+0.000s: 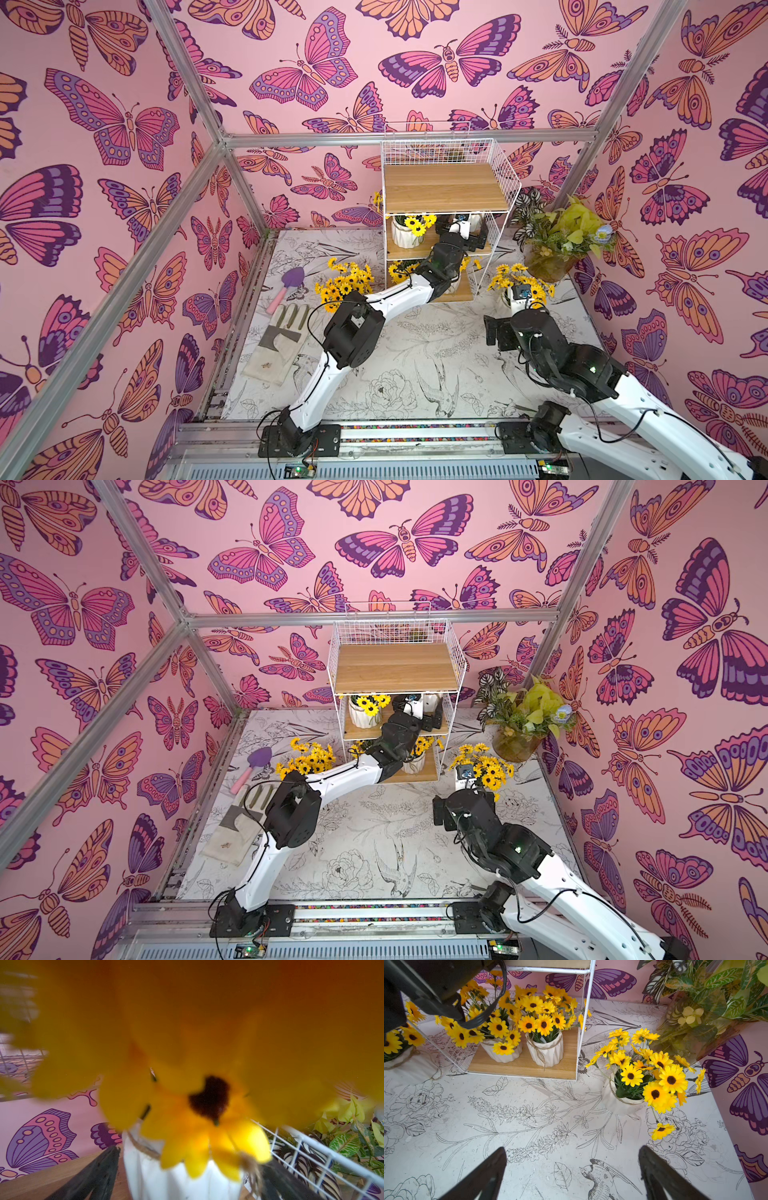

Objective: Take the sunflower pots off the shelves
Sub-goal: Pick up the sunflower pot from the shelf, then place the sunflower pot at the center of the board.

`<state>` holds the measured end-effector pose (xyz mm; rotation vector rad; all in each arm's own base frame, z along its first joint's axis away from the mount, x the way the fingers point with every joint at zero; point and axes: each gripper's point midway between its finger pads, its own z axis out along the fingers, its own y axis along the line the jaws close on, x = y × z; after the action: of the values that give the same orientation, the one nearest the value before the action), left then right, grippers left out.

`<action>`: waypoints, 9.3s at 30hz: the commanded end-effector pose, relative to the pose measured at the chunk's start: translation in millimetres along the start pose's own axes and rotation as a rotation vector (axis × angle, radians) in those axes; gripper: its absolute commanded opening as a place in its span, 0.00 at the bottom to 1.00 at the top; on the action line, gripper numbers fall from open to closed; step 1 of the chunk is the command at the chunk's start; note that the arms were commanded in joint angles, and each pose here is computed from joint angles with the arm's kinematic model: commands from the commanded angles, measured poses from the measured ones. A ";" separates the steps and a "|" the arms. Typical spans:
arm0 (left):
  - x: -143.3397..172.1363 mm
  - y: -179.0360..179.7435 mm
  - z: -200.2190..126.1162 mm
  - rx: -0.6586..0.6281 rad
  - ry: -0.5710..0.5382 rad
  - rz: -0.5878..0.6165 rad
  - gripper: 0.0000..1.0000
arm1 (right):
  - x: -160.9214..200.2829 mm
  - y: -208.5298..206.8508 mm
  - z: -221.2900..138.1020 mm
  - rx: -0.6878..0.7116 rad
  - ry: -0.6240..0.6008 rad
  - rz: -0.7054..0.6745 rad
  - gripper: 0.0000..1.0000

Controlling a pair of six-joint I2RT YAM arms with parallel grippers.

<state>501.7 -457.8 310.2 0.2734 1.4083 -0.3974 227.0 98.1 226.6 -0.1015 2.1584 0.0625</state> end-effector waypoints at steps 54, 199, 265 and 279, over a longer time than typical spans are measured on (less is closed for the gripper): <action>108.0 35.0 2.7 0.085 0.332 -0.027 1.00 | 3.5 6.6 10.5 -0.007 0.014 0.008 0.99; 133.4 0.8 -136.9 0.393 0.333 0.097 0.60 | -93.5 -22.2 68.0 0.107 -0.052 0.073 0.99; 180.3 -164.1 -238.4 1.007 0.259 -0.115 0.55 | -94.4 -100.9 -61.9 0.332 -0.106 0.046 0.99; 217.7 -206.2 -221.7 1.115 0.284 -0.163 0.56 | -86.8 -102.5 -62.8 0.337 -0.082 0.053 0.99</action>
<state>248.6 -565.8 65.2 1.1336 1.4131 -1.2433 237.8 0.6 337.5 0.1250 2.0458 -0.2426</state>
